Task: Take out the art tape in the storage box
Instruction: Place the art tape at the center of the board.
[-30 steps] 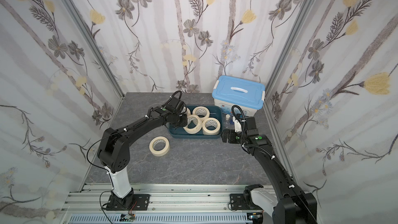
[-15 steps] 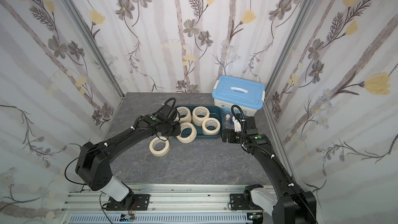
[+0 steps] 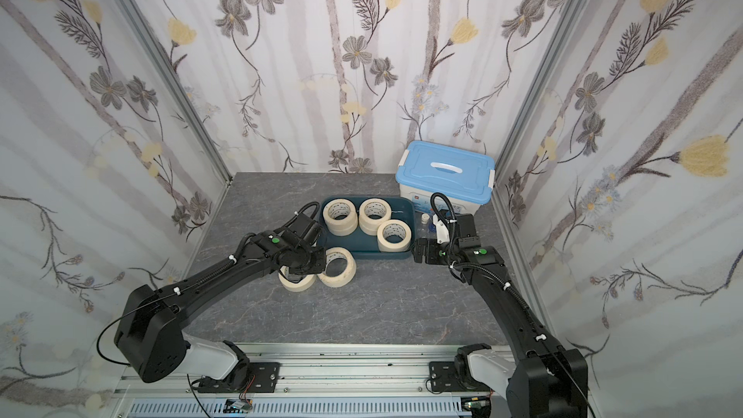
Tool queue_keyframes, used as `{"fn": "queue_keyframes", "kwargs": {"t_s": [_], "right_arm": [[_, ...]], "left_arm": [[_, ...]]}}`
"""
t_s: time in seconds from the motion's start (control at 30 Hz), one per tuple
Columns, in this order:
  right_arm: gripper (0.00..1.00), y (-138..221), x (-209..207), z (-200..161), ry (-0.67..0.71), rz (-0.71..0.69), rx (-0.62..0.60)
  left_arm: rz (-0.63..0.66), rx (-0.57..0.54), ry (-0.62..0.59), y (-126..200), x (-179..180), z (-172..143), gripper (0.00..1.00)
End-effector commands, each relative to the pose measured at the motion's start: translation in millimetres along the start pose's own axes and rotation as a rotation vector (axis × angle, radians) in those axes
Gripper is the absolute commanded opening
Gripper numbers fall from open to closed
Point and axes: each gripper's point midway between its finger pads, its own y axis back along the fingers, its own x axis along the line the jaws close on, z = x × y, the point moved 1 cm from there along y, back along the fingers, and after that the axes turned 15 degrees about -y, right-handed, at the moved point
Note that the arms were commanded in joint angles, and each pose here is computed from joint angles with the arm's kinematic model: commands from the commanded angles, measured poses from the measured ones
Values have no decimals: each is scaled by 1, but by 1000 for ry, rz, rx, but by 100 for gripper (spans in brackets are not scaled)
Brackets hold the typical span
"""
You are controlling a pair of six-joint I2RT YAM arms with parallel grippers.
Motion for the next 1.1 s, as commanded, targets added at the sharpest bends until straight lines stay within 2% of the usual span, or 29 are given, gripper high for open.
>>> {"fn": "queue_keyframes", "kwargs": {"t_s": [0.0, 0.53, 1.07], "right_arm": [[100, 1, 4, 4, 16, 12, -13], [100, 1, 5, 5, 22, 14, -15], [100, 0, 4, 4, 19, 11, -11]], "left_arm": [[10, -4, 18, -3, 0, -1, 5], [45, 89, -1, -50, 4, -9, 1], [116, 102, -29, -79, 11, 4, 0]]}}
